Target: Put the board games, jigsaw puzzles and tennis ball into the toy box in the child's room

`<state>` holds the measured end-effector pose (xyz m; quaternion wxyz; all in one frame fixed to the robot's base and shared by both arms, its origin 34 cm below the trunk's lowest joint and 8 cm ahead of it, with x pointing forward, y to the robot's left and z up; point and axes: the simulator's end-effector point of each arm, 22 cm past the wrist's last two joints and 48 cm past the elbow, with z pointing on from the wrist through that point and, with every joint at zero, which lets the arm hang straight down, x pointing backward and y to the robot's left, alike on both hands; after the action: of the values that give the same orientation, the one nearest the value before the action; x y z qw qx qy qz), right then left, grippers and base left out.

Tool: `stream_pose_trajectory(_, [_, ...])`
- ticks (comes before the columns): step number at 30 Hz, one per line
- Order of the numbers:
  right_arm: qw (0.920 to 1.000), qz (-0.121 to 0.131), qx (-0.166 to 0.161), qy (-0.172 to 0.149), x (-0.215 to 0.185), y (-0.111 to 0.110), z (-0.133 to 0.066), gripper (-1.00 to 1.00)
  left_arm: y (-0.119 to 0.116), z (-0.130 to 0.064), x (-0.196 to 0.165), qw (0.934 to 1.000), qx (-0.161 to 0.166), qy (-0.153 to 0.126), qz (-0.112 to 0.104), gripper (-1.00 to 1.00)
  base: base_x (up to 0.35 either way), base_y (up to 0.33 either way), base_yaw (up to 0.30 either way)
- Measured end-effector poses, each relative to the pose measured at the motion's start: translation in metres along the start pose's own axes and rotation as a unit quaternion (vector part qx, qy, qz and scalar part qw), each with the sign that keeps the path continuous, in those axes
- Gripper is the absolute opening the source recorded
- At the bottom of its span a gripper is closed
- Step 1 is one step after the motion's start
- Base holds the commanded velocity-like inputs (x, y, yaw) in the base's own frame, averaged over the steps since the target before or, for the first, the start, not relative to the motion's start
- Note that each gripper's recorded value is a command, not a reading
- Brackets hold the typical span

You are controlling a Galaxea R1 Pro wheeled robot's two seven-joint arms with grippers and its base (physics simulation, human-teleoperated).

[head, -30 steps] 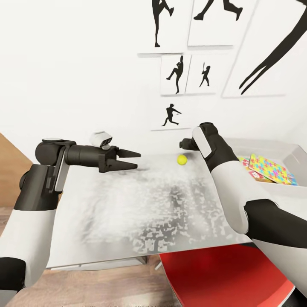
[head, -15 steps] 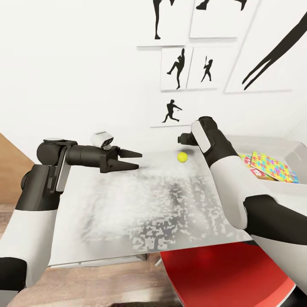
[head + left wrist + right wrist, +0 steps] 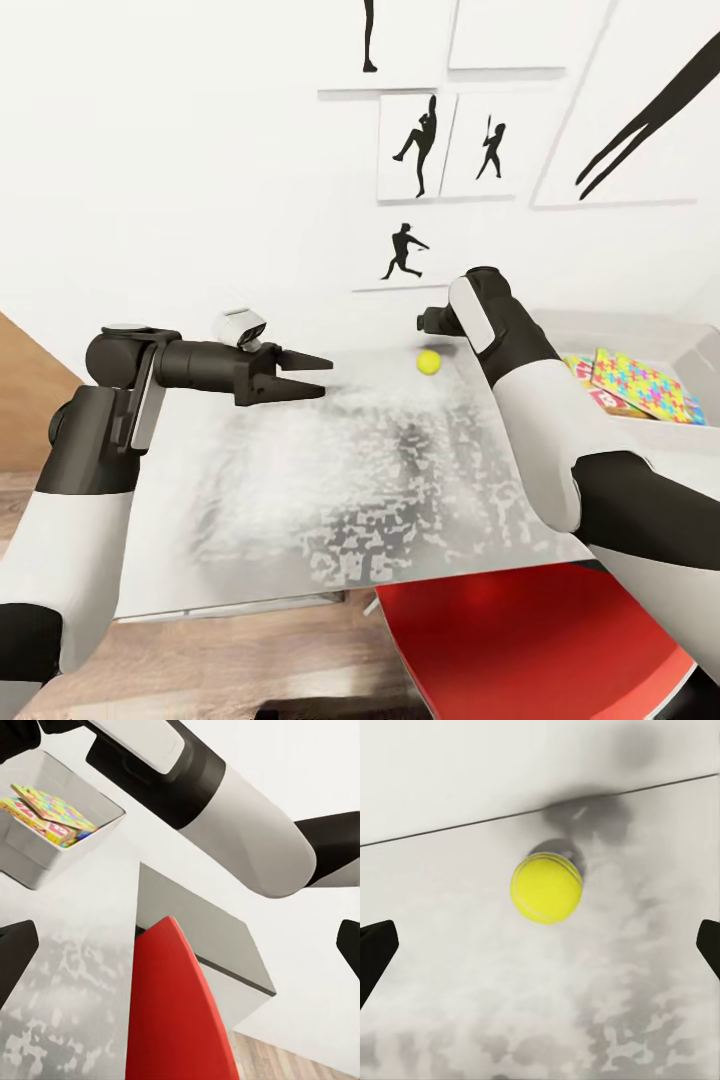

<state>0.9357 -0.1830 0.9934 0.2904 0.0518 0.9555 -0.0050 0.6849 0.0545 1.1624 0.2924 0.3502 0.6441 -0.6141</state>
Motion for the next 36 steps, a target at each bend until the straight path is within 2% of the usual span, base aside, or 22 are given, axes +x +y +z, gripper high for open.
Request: stream_pose_trajectory(36, [0.9996,0.002,0.005,0.028,0.027,-0.003,0.041,1.0,0.025,0.001,0.017,0.9996,0.003,-0.003,-0.026,1.0,0.0,0.0,0.0])
